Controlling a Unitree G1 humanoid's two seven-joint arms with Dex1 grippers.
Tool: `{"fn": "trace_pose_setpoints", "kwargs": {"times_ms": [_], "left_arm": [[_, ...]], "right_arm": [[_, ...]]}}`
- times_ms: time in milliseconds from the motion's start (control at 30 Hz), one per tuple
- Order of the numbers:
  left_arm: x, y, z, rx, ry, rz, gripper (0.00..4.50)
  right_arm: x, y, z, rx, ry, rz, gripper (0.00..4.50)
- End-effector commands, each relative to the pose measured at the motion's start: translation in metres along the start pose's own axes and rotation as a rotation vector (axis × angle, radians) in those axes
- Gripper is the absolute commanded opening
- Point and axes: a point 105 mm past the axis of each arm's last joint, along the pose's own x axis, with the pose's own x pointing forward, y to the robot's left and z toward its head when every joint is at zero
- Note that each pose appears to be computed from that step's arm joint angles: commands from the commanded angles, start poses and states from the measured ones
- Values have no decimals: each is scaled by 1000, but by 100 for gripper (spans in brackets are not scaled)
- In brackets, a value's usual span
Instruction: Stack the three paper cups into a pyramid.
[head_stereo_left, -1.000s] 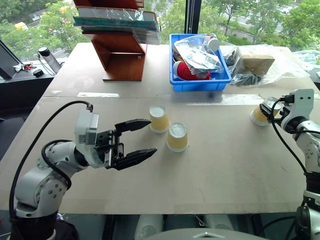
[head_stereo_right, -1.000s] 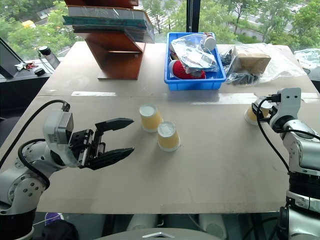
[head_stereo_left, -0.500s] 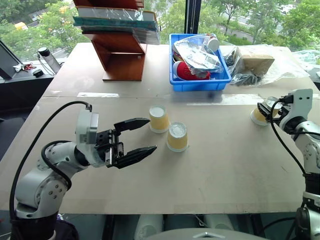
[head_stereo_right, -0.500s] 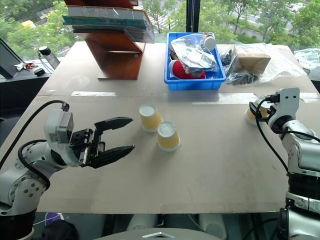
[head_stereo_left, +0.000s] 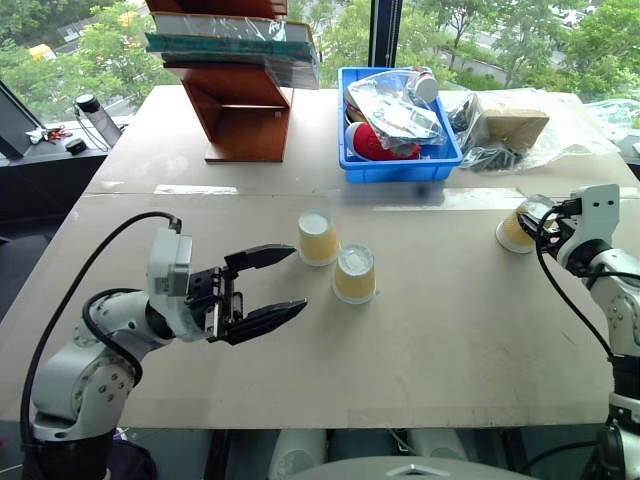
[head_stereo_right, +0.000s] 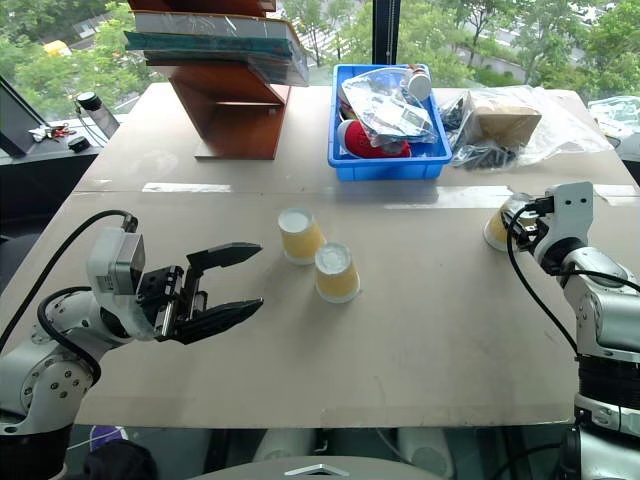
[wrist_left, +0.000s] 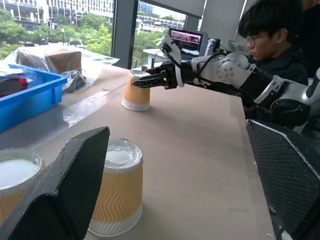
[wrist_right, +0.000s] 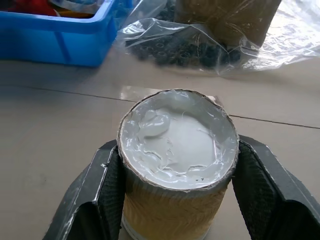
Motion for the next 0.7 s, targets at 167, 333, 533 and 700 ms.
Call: {"fn": "trace_pose_setpoints", "kwargs": {"times_ms": [167, 333, 533, 700], "left_arm": [[-11, -1, -2, 27, 16, 4, 450], [-13, 1, -2, 32, 30, 3, 450], [-13, 2, 0, 40, 38, 4, 450], [-13, 2, 0, 42, 40, 6, 450]], "right_arm": [[-44, 140, 43, -187, -117, 715, 257], [-49, 173, 34, -227, -102, 843, 257], [-46, 179, 26, -251, -75, 855, 257], [-41, 179, 15, -257, -61, 845, 257]]}}
